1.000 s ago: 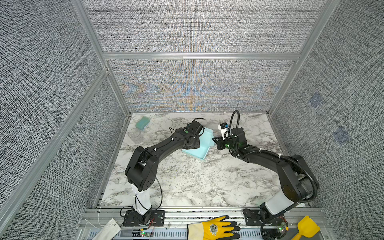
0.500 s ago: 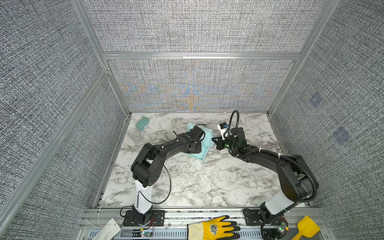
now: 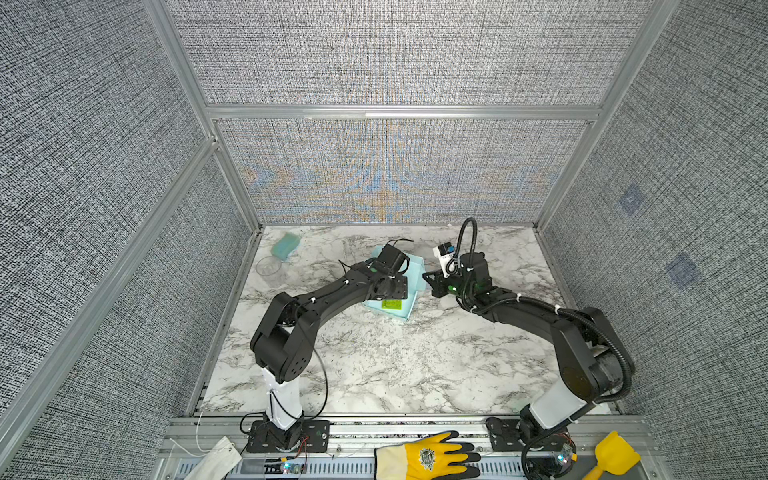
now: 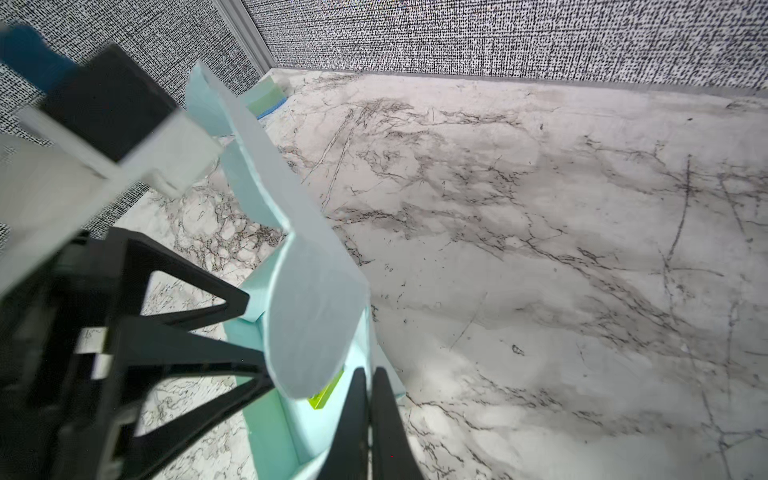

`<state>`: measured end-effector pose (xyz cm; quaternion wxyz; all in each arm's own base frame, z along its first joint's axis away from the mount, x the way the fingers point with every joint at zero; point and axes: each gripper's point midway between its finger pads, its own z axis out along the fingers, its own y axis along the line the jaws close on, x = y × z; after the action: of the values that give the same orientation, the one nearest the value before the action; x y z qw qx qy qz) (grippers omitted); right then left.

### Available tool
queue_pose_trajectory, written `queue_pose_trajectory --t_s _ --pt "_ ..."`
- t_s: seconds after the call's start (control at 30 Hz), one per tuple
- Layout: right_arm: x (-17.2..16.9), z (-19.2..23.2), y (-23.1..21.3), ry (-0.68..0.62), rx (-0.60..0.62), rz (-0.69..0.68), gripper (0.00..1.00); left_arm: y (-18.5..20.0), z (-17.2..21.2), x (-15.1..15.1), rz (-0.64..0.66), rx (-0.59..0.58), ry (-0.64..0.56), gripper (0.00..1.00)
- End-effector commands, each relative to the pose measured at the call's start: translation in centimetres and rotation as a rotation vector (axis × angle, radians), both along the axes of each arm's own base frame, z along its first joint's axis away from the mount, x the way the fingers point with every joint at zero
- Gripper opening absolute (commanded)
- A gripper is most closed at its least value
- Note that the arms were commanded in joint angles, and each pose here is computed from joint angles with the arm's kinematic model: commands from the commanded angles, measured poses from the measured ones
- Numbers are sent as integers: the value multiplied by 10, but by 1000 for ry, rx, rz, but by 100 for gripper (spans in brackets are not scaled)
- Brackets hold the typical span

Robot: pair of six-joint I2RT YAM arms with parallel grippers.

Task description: Fold the paper box

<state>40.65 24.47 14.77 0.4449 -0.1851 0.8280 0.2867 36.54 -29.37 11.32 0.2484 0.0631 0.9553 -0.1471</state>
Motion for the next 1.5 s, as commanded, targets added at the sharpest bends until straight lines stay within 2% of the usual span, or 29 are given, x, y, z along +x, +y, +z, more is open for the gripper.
queue_pose_trajectory --t_s 0.0,0.07,0.1,0.37,0.57,0.77,0.9,1.03,1.13,1.2,1.47 --pt "0 -6 0 8 -23 9 0 11 19 4 4 -12 -70 75" --pt "0 -7 -1 7 -30 7 0 23 24 9 18 -31 -91 75" --pt "6 7 1 -22 -20 8 0 32 27 13 31 -47 -102 74" --pt "9 9 3 -23 -37 17 0 75 43 44 71 -136 -206 71" --pt "11 7 6 -15 -36 29 0 69 52 62 -40 -209 -300 74" --pt "12 10 8 -16 -25 32 0 64 39 82 -120 -209 -307 71" --pt "14 11 8 -18 -27 32 0 55 30 84 -211 -220 -292 66" --pt "15 11 9 -15 -21 32 0 50 28 82 -252 -243 -308 52" --pt "18 11 9 -13 -21 22 0 46 31 77 -264 -278 -316 48" --pt "19 11 8 -6 -22 11 0 46 34 74 -262 -300 -326 40" --pt "26 13 5 6 -13 -38 0 59 29 67 -178 -289 -316 31"
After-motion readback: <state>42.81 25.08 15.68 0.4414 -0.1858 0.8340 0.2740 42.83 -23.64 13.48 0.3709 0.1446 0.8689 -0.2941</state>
